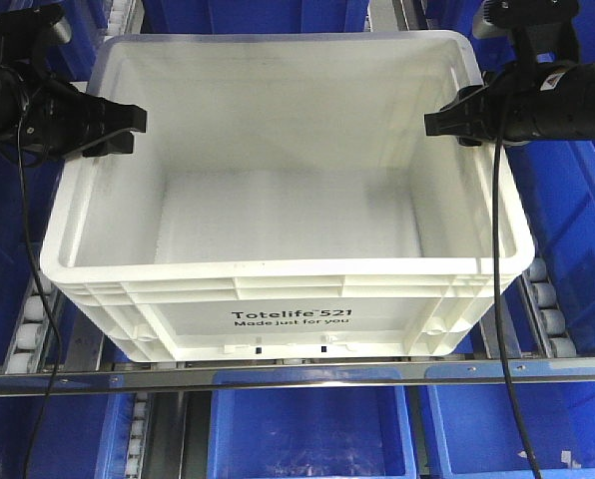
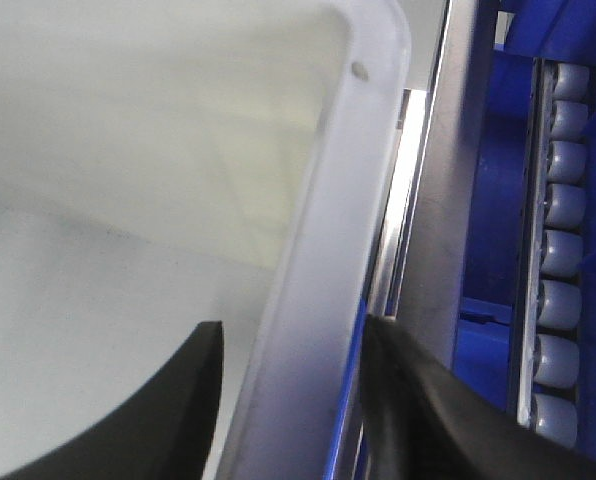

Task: Move bin from left to right shelf
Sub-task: 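Push the gripped white tote forward onto the shelf rollers with both grippers, then open both grippers and release the tote's side rims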

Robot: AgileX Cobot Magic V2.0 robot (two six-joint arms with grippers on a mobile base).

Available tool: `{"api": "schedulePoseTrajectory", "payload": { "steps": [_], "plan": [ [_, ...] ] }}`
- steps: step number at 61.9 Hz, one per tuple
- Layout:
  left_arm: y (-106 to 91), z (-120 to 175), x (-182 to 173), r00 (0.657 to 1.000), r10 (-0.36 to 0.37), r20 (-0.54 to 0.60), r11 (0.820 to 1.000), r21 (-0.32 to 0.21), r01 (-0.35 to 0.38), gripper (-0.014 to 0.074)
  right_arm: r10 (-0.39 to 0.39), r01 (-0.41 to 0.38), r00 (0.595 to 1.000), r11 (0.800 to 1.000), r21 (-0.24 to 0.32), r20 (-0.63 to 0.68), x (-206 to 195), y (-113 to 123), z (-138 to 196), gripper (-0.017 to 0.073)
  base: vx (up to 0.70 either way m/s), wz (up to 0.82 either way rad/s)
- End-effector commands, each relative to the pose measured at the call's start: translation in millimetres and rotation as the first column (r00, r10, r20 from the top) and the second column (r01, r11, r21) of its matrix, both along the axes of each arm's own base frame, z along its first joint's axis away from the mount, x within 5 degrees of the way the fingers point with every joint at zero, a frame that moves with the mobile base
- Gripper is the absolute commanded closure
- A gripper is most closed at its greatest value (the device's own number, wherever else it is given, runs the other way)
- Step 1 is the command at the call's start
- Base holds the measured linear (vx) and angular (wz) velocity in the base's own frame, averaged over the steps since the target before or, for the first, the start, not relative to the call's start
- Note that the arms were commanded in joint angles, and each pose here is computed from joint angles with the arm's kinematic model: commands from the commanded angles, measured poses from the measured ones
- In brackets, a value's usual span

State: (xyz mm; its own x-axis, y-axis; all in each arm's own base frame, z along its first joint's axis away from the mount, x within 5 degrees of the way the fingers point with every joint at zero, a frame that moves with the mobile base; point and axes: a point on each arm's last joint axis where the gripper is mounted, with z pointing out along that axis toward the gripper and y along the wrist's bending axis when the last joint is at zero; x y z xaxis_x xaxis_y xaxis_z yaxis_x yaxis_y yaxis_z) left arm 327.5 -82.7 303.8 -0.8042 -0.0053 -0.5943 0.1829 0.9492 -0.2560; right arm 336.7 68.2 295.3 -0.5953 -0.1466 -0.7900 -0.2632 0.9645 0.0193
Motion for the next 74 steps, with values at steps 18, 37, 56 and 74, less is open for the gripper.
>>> {"api": "schedulePoseTrajectory", "payload": {
  "steps": [18,37,56,74],
  "plan": [
    [0.3,26.3,2.5,0.983,-0.031,0.18,0.999,0.04,0.024,0.0535,-0.025,0.023,0.987,1.0,0.019,0.159,5.1,-3.0,27.7,0.0494,0.0,0.0],
    [0.6,28.2,4.4,0.977,-0.025,0.21,0.999,0.041,0.017,0.0346,-0.029,0.025,0.987,0.999,0.024,0.157,5.1,-3.0,27.6,0.0161,0.0,0.0],
    [1.6,33.1,7.3,0.964,-0.005,0.265,0.999,0.032,-0.003,0.0231,-0.03,0.026,0.985,0.999,0.024,0.169,4.8,-3.2,29.5,-0.0013,0.0,0.0],
    [3.5,56.4,-1.0,0.942,0.01,0.337,1.0,0.007,-0.013,0.0231,-0.031,0.024,0.959,0.999,0.029,0.282,-15.9,-7.9,64.3,-0.0013,0.0,0.0]
  ]
}}
